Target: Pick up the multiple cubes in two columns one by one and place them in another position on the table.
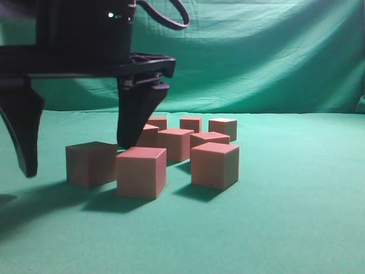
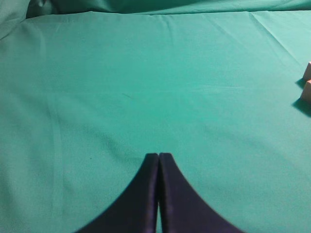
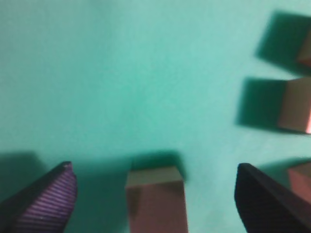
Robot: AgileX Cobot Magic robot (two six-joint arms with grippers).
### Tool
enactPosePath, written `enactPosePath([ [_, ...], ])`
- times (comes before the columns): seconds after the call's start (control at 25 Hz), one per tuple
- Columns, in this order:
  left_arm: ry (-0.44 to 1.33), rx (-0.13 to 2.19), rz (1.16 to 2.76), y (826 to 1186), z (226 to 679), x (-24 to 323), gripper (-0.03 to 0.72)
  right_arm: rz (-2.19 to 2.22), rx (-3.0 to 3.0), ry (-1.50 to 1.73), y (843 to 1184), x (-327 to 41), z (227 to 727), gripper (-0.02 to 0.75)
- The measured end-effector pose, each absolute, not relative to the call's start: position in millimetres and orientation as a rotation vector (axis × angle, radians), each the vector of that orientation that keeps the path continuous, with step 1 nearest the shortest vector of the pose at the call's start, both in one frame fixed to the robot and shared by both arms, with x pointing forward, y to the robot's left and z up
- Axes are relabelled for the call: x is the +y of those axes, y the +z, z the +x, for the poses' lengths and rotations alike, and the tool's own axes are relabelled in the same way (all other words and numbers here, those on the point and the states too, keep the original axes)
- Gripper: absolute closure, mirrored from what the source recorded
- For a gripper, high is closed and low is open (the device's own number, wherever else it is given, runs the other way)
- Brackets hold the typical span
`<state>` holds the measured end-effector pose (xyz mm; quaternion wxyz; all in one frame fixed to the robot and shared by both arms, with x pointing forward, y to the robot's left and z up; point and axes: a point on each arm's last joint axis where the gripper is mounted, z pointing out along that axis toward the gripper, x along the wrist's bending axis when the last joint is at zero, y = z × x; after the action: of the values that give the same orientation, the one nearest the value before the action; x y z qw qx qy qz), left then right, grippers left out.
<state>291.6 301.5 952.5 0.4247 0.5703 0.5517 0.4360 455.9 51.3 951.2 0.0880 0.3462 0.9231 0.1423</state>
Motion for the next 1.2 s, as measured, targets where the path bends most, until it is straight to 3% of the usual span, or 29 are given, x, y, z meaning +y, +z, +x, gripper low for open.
enactPosePath([
  [0.16, 1.09, 1.38, 1.426, 952.5, 291.6, 301.5, 0.688, 1.015, 2.724, 0.487, 970.7, 48.4, 455.1, 0.158],
  [0.28, 1.09, 1.38, 1.426, 952.5, 291.6, 301.5, 0.688, 0.986, 2.661, 0.642, 1018.7, 37.7, 450.4, 0.158],
  [0.52, 1.09, 1.38, 1.426, 952.5, 291.6, 301.5, 0.688, 0.952, 2.485, 1.048, 1128.2, -6.0, 424.8, 0.603],
  [0.64, 1.09, 1.38, 1.426, 952.5, 291.6, 301.5, 0.688, 0.93, 2.364, 1.304, 1181.5, -37.3, 404.2, 0.738],
  [0.76, 1.09, 1.38, 1.426, 952.5, 291.6, 301.5, 0.688, 0.87, 2.235, 1.512, 1224.9, -72.0, 382.6, 0.738],
  [0.88, 1.09, 1.38, 1.426, 952.5, 291.6, 301.5, 0.688, 0.787, 2.201, 1.581, 1244.4, -95.5, 366.2, 0.738],
  [1.2, 1.09, 1.38, 1.426, 952.5, 291.6, 301.5, 0.688, 0.507, 2.358, 1.776, 1240.5, -139.9, 311.4, 0.738],
])
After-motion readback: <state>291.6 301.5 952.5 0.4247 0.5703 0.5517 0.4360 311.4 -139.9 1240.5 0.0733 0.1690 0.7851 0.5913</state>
